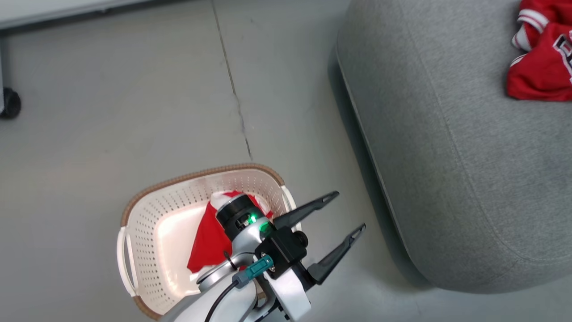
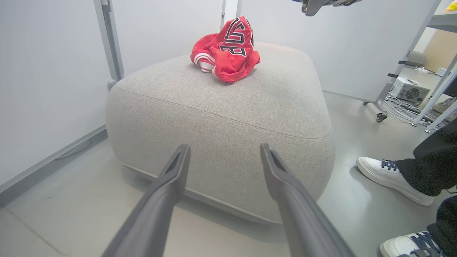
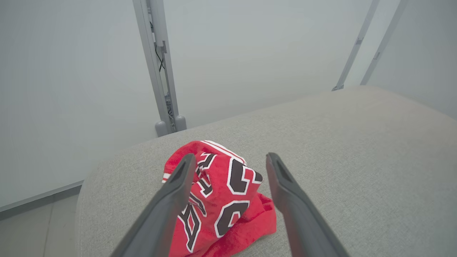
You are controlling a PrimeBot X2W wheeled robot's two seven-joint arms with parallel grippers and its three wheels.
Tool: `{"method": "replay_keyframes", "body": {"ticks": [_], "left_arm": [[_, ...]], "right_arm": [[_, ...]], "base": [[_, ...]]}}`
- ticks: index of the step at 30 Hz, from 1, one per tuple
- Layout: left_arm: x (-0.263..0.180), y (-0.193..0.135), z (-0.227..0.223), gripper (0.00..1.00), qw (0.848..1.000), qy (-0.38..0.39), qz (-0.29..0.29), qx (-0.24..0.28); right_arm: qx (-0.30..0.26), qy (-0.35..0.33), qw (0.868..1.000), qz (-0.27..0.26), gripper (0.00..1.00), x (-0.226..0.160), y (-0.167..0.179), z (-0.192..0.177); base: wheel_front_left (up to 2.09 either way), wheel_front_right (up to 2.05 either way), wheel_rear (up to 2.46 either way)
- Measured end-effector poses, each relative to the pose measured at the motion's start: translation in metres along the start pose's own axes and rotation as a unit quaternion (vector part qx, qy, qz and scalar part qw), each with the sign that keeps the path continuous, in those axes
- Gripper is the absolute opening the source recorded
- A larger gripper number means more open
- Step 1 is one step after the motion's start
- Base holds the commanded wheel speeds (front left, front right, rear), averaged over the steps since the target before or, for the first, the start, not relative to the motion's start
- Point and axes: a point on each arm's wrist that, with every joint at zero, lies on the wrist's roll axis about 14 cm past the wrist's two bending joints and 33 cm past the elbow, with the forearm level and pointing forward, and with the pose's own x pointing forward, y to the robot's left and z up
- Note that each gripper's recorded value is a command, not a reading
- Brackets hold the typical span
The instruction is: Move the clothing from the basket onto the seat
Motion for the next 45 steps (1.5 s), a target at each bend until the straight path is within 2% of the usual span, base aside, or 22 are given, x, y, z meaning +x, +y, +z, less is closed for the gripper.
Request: {"method": "replay_keyframes", "body": {"ticks": [3, 7, 13, 21, 27, 31, 34, 37, 45], "left_arm": [[-0.002, -0.007, 0.011, 1.0, 1.0, -0.006, 0.002, 0.011], [-0.006, -0.01, 0.02, 1.0, 1.0, -0.012, 0.014, 0.015], [-0.017, -0.023, 0.032, 1.0, 0.999, -0.02, 0.033, 0.015], [-0.035, -0.026, 0.06, 1.0, 0.995, -0.055, 0.082, 0.006], [-0.065, -0.01, 0.068, 1.0, 0.987, -0.07, 0.147, 0.006], [-0.106, 0.02, 0.071, 1.0, 0.966, -0.082, 0.245, 0.004], [-0.129, 0.034, 0.076, 1.0, 0.952, -0.091, 0.292, 0.012], [-0.156, 0.049, 0.088, 1.0, 0.931, -0.11, 0.347, 0.026], [-0.212, 0.063, 0.098, 1.0, 0.886, -0.137, 0.442, 0.031]], "right_arm": [[0.0, -0.045, 0.999, 0.025, 1.0, -0.01, 0.005, 0.029], [-0.002, -0.073, 0.996, 0.057, 1.0, -0.023, 0.018, 0.044], [0.012, -0.144, 0.981, 0.132, 1.0, -0.06, 0.056, 0.078], [0.057, -0.19, 0.959, 0.204, 1.0, -0.118, 0.103, 0.077], [0.05, -0.211, 0.942, 0.255, 1.0, -0.154, 0.146, 0.065], [0.089, -0.204, 0.929, 0.296, 1.0, -0.182, 0.185, 0.049], [0.094, -0.188, 0.924, 0.32, 1.0, -0.192, 0.206, 0.036], [0.109, -0.174, 0.919, 0.335, 1.0, -0.2, 0.225, 0.026], [0.098, -0.156, 0.92, 0.345, 1.0, -0.216, 0.252, 0.005]], "base": [[0.0, 0.0, 0.0], [0.0, 0.0, 0.0], [0.0, 0.0, 0.0], [0.0, 0.0, 0.0], [0.0, 0.0, 0.0], [0.0, 0.0, 0.0], [0.0, 0.0, 0.0], [0.0, 0.0, 0.0], [0.0, 0.0, 0.0]]}}
